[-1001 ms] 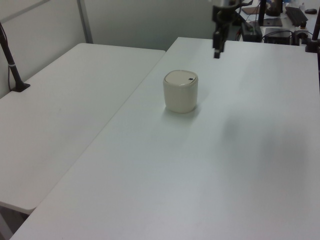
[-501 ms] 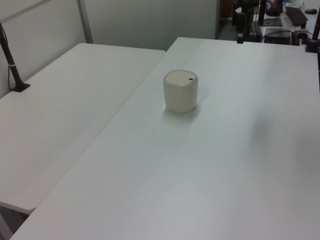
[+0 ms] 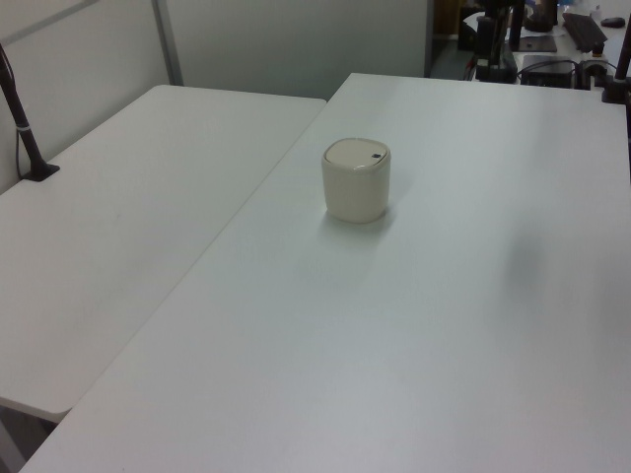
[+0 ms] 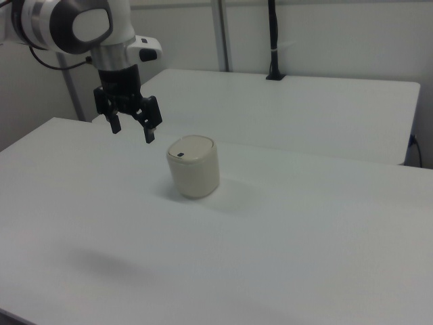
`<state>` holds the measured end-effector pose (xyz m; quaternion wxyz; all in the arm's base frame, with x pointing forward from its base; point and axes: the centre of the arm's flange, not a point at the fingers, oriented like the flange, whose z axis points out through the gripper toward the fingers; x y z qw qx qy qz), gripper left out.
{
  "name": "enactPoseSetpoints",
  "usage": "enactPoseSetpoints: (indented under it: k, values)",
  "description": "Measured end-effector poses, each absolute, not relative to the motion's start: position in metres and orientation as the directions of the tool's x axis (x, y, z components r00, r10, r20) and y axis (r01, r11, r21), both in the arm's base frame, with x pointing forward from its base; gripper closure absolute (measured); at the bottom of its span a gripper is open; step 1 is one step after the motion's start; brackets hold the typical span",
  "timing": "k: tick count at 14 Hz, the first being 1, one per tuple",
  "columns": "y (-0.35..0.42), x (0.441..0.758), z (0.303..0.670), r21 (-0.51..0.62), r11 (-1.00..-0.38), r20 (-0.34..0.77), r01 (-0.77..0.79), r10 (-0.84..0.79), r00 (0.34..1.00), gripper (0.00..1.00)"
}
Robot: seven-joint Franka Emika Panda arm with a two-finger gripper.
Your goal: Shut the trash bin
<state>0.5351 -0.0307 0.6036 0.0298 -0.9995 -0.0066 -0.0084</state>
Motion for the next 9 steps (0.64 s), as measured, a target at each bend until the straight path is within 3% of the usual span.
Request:
enactPoseSetpoints:
  k: [9]
  values:
    - [-0.047, 0.552, 0.600, -0.053, -0.998, 0.019, -0.016, -0.017, 1.000, 0.00]
